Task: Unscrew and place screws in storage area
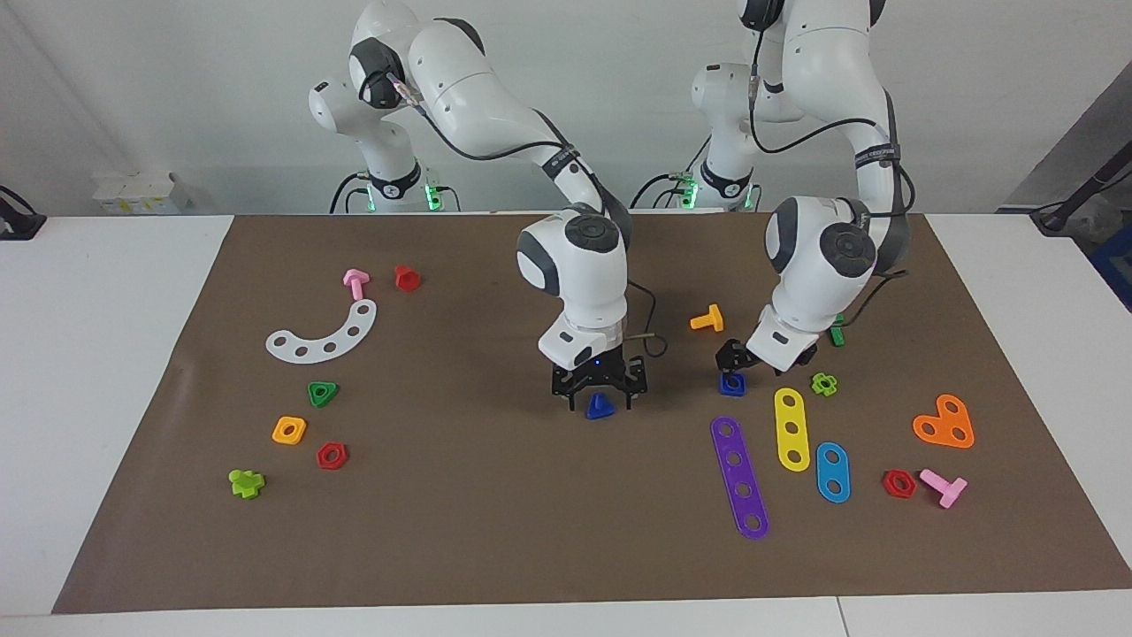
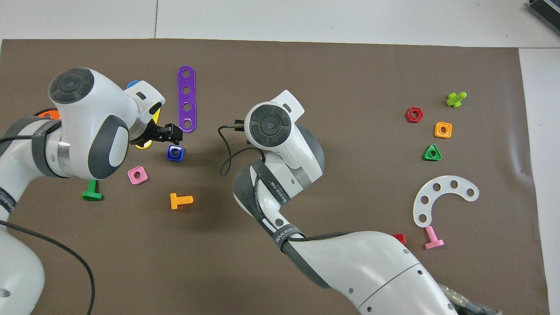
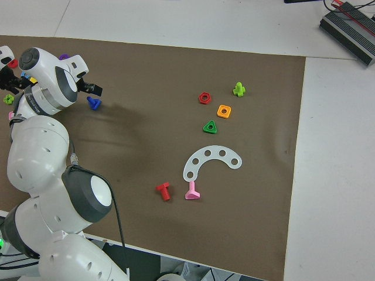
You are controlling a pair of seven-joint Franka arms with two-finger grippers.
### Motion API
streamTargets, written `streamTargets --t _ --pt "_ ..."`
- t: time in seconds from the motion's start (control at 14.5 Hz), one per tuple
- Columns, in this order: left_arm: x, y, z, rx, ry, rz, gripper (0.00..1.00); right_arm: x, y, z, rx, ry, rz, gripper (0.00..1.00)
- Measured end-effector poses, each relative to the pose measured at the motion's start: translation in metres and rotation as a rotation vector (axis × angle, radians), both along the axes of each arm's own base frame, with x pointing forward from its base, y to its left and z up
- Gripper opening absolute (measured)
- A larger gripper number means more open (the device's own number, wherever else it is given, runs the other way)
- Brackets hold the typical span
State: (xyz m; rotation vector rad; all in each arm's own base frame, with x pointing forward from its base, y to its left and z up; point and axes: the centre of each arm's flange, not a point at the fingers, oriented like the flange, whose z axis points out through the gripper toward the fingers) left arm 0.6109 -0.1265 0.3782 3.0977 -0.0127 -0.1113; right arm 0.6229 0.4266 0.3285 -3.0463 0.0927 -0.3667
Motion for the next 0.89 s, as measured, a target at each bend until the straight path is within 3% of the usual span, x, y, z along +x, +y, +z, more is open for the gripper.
streamTargets --t 0.28,0.41,0.48,0.89 --pt "0.012 0.078 0.049 -0.014 0.020 -0.047 1.00 -0.009 0.004 -0.019 -0.001 -0.012 0.050 0.83" --pt "0.010 0.114 0.068 -0.020 0.004 -0.044 1.00 -0.009 0.002 -0.022 0.000 -0.016 0.053 0.61" --pt "0.009 0.125 0.078 -0.018 0.003 -0.039 1.00 -0.008 0.001 -0.021 -0.001 -0.017 0.055 0.56" --pt "0.004 0.144 0.176 0.010 0.019 -0.035 1.00 -0.008 0.001 -0.021 -0.006 -0.019 0.070 0.45"
